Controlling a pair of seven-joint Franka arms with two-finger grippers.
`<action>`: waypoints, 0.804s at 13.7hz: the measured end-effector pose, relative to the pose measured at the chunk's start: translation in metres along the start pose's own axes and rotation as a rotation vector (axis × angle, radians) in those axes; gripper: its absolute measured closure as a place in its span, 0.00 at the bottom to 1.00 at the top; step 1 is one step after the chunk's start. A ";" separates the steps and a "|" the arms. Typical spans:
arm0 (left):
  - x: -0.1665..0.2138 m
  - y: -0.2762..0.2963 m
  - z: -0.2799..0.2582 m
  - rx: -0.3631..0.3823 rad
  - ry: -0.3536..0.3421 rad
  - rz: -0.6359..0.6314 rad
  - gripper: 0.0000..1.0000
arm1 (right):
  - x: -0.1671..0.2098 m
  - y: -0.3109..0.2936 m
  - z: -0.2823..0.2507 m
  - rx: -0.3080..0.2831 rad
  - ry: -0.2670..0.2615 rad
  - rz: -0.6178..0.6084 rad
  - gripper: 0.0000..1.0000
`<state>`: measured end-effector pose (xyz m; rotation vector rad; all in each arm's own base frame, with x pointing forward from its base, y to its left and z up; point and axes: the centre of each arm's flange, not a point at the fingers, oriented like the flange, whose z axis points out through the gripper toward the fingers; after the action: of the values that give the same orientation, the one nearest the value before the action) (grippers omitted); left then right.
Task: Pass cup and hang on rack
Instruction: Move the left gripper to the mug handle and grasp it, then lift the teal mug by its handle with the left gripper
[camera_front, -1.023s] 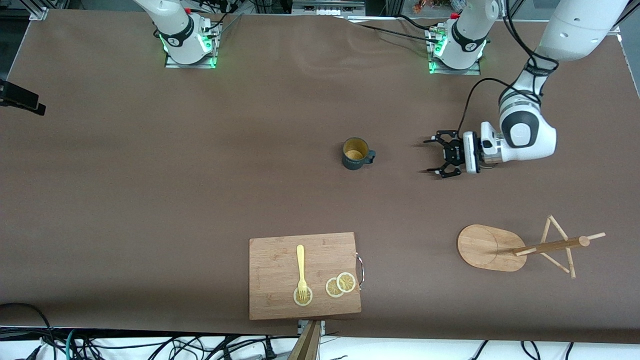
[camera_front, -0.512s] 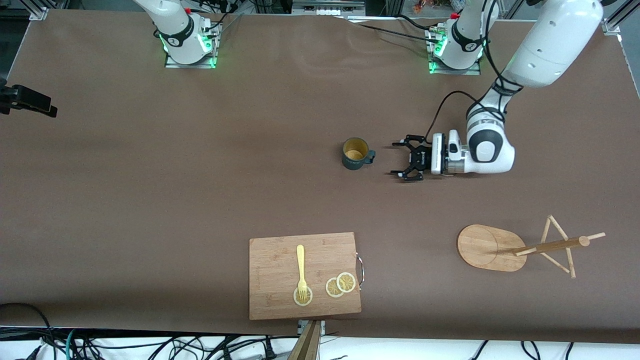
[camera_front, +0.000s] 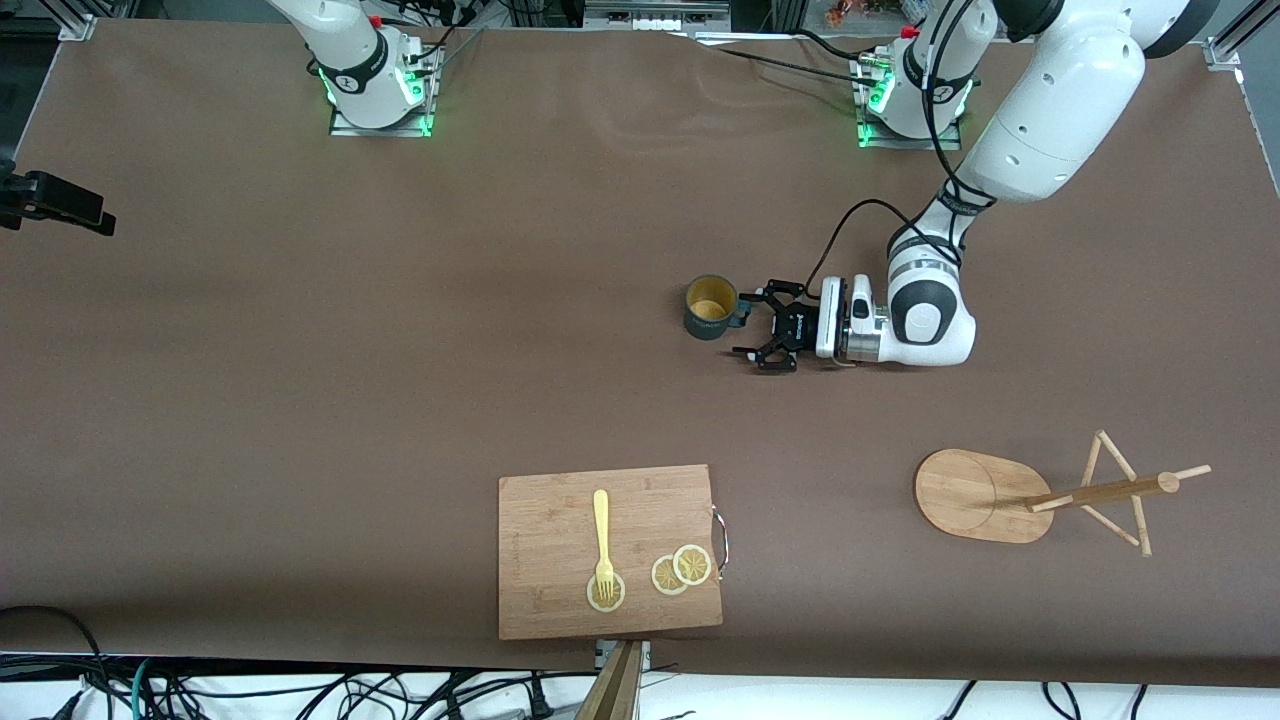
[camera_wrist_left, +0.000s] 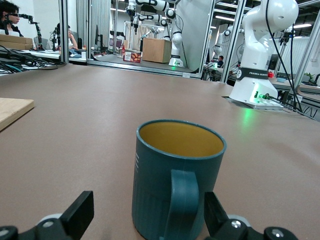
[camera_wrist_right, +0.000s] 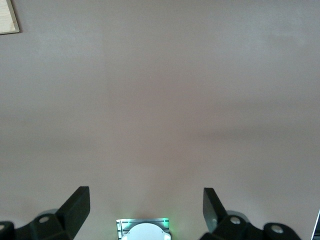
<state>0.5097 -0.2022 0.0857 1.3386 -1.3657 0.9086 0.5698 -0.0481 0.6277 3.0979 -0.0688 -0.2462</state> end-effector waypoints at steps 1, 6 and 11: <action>-0.001 0.000 0.000 0.000 0.000 0.004 0.11 | 0.000 0.000 0.000 0.000 0.002 0.000 0.00; -0.004 0.003 0.000 -0.009 0.015 0.039 0.65 | 0.001 -0.003 -0.001 0.000 0.007 -0.005 0.00; -0.014 0.009 -0.003 -0.022 0.052 0.024 0.79 | 0.001 -0.003 -0.001 0.000 0.007 -0.005 0.00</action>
<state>0.4999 -0.1944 0.0738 1.2759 -1.3510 0.9355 0.5709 -0.0453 0.6281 3.0987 -0.0603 -0.2354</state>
